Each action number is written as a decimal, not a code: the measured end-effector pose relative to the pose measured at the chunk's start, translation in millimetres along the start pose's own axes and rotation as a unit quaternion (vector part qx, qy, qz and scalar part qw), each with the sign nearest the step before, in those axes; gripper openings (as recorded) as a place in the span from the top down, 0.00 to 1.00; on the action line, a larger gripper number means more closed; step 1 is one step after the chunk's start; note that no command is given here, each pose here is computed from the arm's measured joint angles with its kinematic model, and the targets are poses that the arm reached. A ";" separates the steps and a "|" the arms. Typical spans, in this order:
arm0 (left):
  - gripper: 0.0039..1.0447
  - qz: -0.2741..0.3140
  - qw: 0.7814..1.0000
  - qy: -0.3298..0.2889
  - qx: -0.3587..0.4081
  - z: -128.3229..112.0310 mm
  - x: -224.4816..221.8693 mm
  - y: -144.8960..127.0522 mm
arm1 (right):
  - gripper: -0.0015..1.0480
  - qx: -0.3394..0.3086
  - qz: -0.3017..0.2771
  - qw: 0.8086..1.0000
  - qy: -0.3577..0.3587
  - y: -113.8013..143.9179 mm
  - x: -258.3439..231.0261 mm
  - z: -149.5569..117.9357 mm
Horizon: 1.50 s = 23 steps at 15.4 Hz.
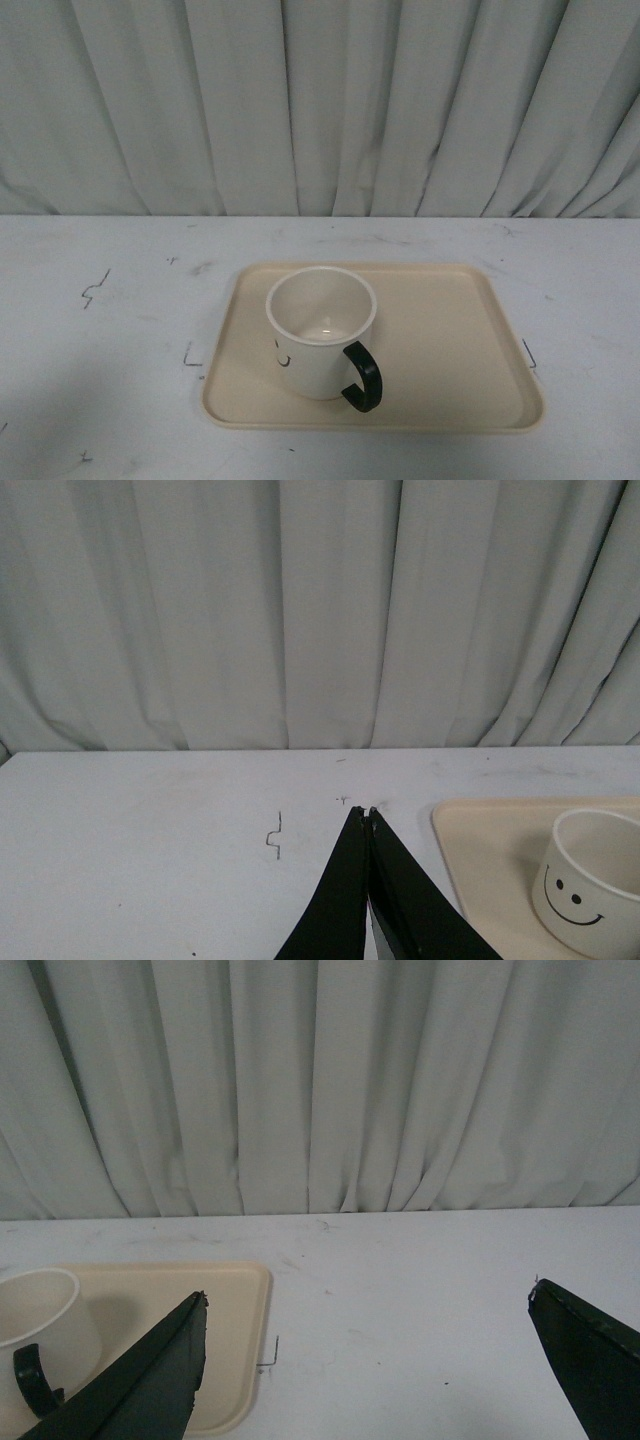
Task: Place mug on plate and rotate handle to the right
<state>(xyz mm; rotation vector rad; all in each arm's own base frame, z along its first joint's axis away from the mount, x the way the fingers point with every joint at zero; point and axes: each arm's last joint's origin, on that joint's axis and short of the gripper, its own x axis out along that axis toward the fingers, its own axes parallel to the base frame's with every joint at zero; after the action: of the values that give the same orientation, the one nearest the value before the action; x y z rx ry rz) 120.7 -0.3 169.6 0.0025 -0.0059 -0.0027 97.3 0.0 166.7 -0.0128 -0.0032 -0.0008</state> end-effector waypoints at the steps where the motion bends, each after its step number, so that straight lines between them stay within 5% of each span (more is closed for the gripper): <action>1: 0.99 0.000 1.000 -0.004 0.000 0.8 -4.3 0.0 | 0.06 0.000 0.000 1.000 0.000 0.0 0.0 0.0; 15: 0.98 0.000 1.000 0.003 -0.001 -3.0 -23.2 0.1 | 0.06 0.001 0.000 1.000 0.000 0.0 0.0 0.1; 23: 0.27 0.000 1.000 0.004 -0.001 -3.2 -23.2 0.1 | 0.06 0.001 0.000 1.000 0.000 0.0 0.0 0.0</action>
<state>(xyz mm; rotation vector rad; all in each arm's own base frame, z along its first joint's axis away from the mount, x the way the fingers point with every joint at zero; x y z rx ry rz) 97.5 -0.2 166.3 0.0013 0.0013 -0.0019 97.3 0.0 166.7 -0.0109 -0.0032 -0.0004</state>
